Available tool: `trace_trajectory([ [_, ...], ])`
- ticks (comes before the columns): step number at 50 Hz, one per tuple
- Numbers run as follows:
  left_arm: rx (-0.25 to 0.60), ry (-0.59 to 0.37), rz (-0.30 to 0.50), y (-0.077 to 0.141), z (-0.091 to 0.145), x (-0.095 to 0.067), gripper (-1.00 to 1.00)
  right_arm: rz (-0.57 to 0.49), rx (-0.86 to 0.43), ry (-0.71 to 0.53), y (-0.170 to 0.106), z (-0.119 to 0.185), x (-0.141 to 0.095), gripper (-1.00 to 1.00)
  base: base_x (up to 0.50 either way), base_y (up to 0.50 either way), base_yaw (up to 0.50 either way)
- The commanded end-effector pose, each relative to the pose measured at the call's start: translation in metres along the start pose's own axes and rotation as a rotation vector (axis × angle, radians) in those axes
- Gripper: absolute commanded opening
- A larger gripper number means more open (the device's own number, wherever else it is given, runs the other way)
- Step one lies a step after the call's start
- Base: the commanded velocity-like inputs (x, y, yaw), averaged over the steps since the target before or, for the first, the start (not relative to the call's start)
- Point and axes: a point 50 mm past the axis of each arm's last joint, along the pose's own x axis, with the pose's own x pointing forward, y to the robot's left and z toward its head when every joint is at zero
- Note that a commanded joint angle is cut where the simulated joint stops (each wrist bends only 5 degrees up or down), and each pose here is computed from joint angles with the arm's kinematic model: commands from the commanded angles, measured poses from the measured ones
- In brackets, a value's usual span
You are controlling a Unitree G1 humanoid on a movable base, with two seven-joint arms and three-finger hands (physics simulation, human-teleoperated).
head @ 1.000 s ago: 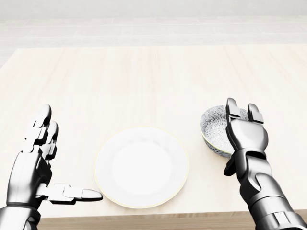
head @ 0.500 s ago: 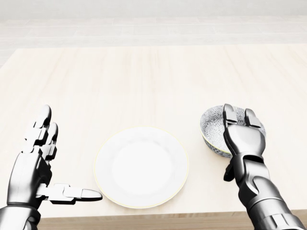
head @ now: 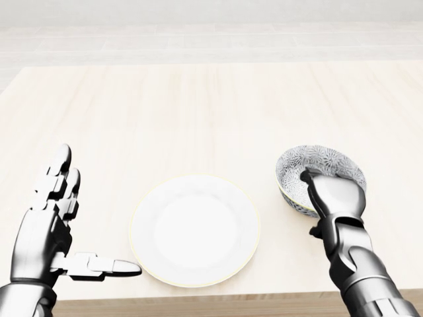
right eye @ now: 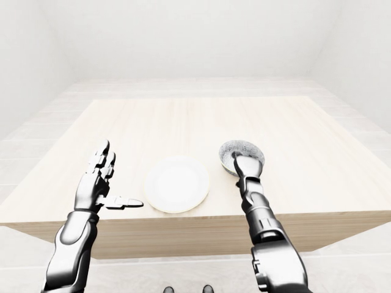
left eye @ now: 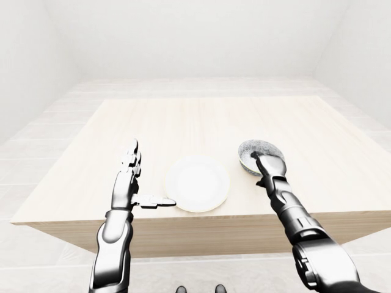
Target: Put the bowl on the plate.
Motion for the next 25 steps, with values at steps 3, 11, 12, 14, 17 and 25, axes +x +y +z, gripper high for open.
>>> trace_trajectory([
  [3,0.004,-0.005,0.001,0.0001,0.0011,0.0005,1.00,0.005,-0.008,-0.004,-0.0004,-0.0004,-0.0005,0.24,0.00,0.00,0.00],
  [11,0.002,-0.001,0.003,0.0009,0.0003,0.0004,1.00,0.006,-0.009,-0.002,0.0003,-0.0005,-0.0006,0.10,0.00,0.00,0.00],
  [12,0.002,-0.001,0.003,0.0009,0.0003,0.0004,1.00,0.006,-0.009,-0.002,0.0003,-0.0005,-0.0006,0.10,0.00,0.00,0.00],
  [14,0.001,0.000,0.003,0.0009,-0.0001,0.0004,1.00,0.007,-0.009,-0.003,0.0004,-0.0004,-0.0006,0.08,0.00,0.00,0.00],
  [17,0.001,0.002,0.003,0.0009,-0.0005,0.0006,1.00,0.007,-0.010,-0.004,0.0005,-0.0003,-0.0008,0.09,0.00,0.00,0.00],
  [25,-0.001,0.003,0.004,0.0013,-0.0009,0.0006,1.00,0.004,-0.013,-0.011,-0.0012,0.0002,-0.0013,0.07,0.00,0.00,0.00],
])
